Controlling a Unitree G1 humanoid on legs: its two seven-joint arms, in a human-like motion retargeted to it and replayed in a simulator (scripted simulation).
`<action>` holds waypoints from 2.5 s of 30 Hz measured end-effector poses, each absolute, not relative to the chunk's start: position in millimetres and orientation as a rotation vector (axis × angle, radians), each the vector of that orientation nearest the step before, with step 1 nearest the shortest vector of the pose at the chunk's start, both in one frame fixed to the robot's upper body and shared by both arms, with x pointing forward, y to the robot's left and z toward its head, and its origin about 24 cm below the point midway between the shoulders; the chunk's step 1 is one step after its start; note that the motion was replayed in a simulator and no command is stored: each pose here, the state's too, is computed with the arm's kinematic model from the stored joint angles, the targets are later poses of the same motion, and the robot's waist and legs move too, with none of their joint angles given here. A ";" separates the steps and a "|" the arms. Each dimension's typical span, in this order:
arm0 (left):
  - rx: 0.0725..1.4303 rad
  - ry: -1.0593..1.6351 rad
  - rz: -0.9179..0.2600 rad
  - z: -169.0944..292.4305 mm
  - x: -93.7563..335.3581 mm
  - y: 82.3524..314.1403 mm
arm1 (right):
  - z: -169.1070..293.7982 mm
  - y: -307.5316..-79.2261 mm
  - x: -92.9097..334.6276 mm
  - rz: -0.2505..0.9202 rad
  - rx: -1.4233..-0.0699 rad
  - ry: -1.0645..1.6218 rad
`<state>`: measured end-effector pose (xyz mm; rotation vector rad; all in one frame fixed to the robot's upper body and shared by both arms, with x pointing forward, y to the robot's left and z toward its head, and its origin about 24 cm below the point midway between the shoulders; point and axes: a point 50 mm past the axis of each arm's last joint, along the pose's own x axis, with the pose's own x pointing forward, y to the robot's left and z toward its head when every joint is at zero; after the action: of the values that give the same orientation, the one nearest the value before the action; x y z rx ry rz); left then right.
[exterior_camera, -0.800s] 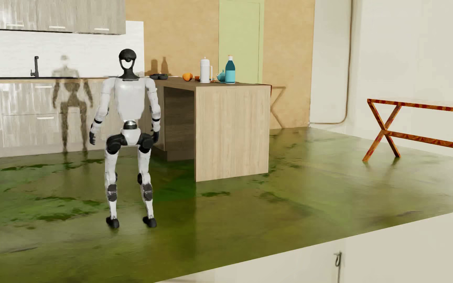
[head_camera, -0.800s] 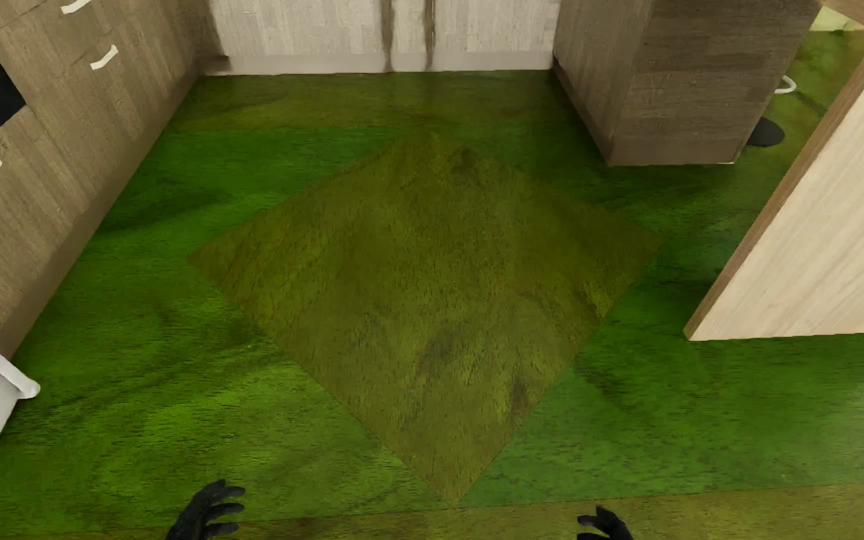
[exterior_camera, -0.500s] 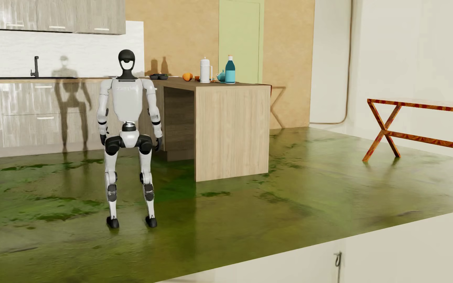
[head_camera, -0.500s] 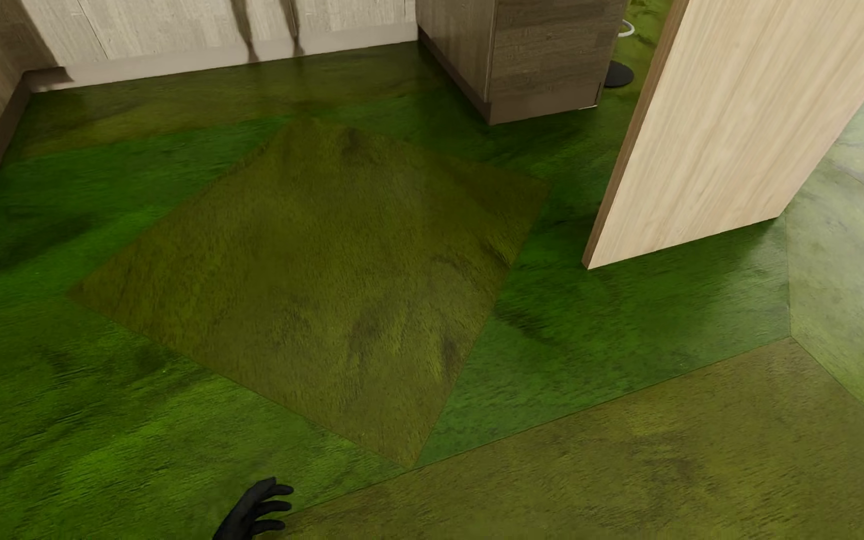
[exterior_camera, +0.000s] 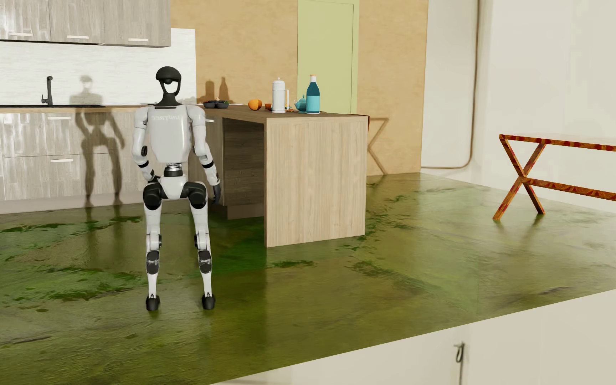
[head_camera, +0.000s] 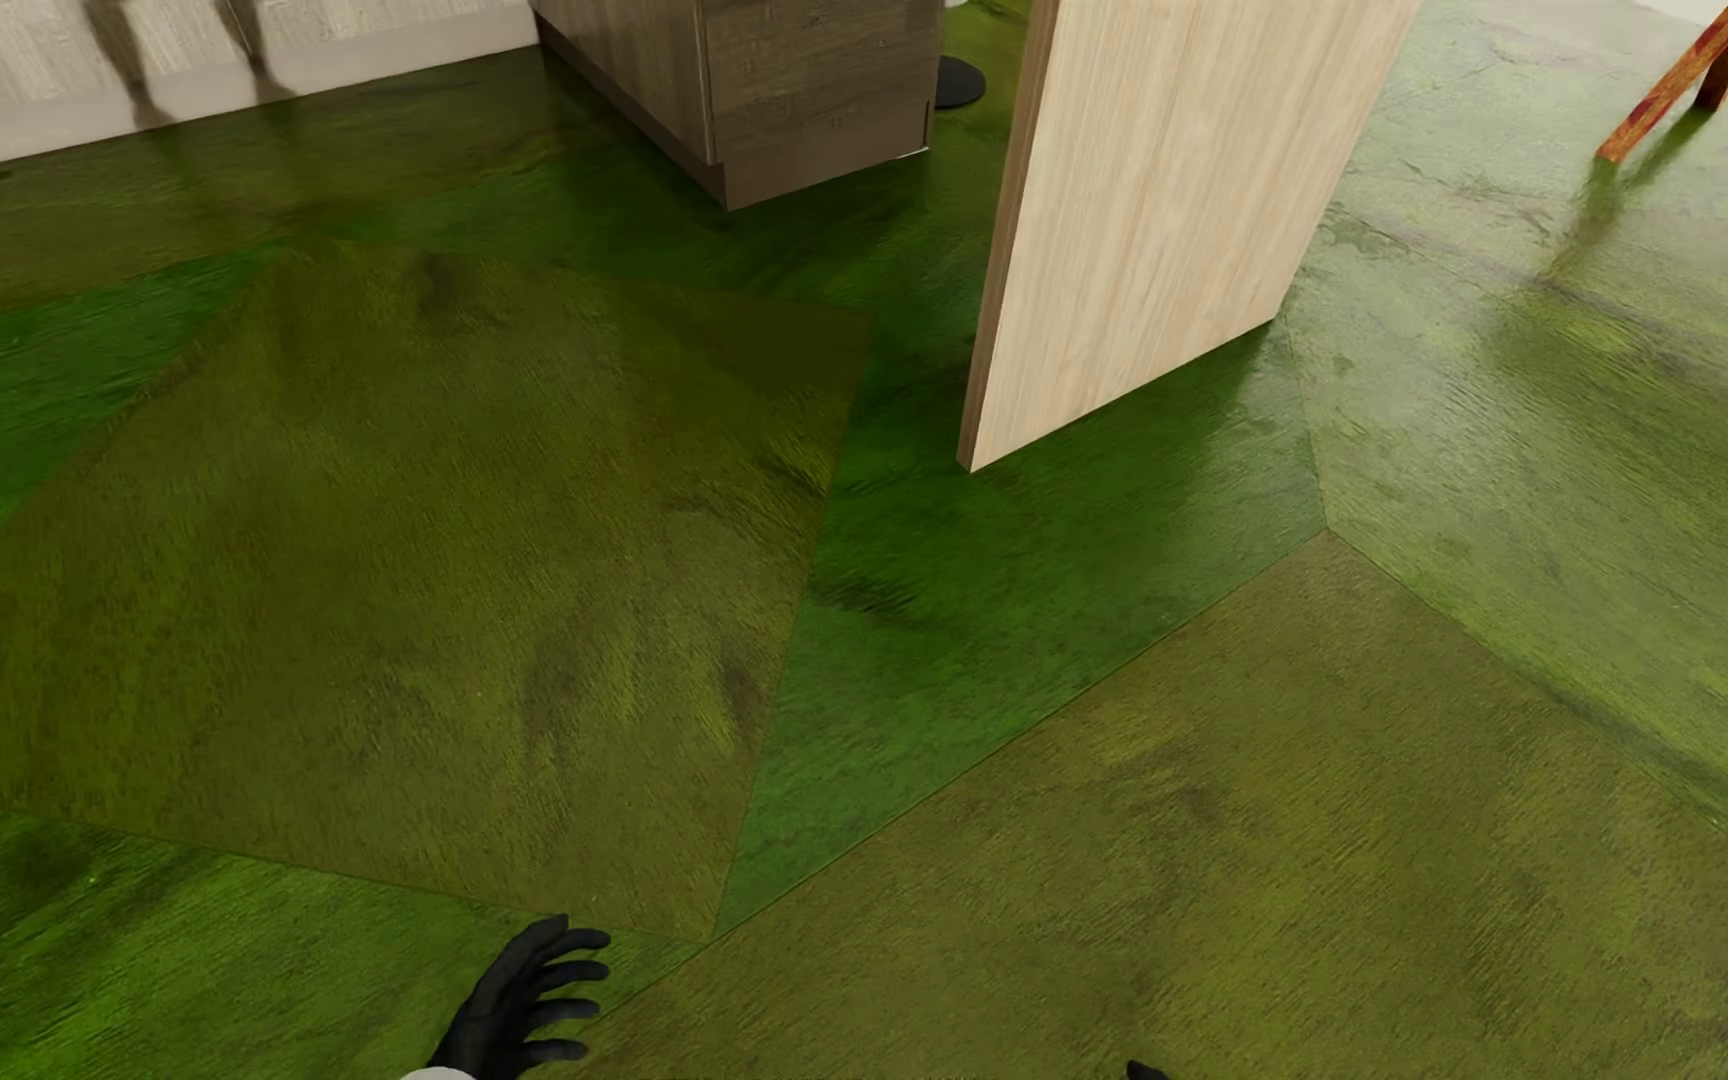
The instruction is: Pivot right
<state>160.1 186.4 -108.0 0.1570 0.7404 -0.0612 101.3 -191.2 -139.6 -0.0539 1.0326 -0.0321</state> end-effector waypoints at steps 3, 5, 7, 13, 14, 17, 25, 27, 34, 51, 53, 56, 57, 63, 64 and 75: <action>0.183 0.810 -0.020 -114.8 137.4 204.2 | -140.0 -190.0 97.5 -0.051 -0.035 1.030; 0.193 0.829 -0.033 -115.5 138.7 201.0 | -139.1 -198.7 100.5 -0.033 -0.092 1.046; 0.211 0.779 -0.066 -109.2 152.5 195.3 | -140.2 -199.6 98.2 -0.056 -0.077 1.058; 0.141 0.793 -0.053 -112.1 154.3 188.8 | -141.4 -196.4 86.8 -0.073 -0.073 1.023; 0.138 0.809 -0.026 -114.2 147.4 197.0 | -138.2 -189.6 99.7 -0.053 -0.071 0.986; 0.145 0.772 -0.072 -111.6 154.1 185.3 | -139.4 -202.6 97.1 -0.065 -0.094 1.023; 0.194 0.755 -0.065 -106.3 166.3 195.0 | -139.7 -196.2 84.2 -0.103 -0.017 0.992; 0.152 0.723 -0.085 -106.1 163.5 177.7 | -141.0 -201.4 85.3 -0.058 -0.038 1.026; 0.214 0.743 -0.057 -100.4 175.9 193.0 | -143.4 -209.4 81.2 -0.052 -0.110 1.067; 0.164 0.745 0.030 -104.6 166.2 191.9 | -138.4 -203.5 93.5 -0.066 -0.107 1.001; 0.180 0.765 0.044 -111.4 148.7 207.1 | -135.6 -201.7 98.0 -0.109 -0.098 0.980; 0.180 0.766 0.008 -109.9 147.4 203.8 | -134.8 -196.1 111.5 -0.054 -0.079 0.965; 0.152 0.783 -0.011 -113.4 145.9 195.7 | -136.6 -187.5 109.5 -0.031 -0.047 0.975; 0.127 0.820 -0.065 -113.5 143.1 194.1 | -142.7 -201.0 84.4 -0.057 -0.061 1.068; 0.133 0.820 -0.068 -114.0 141.4 195.1 | -141.8 -206.3 85.6 -0.085 -0.063 1.077; 0.190 0.876 -0.044 -118.9 136.5 209.3 | -137.2 -198.8 88.9 -0.148 -0.027 0.966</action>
<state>136.5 209.3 -118.9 0.1904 0.8759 -0.0443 88.9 -198.8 -137.2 -0.0273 0.9662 -0.1483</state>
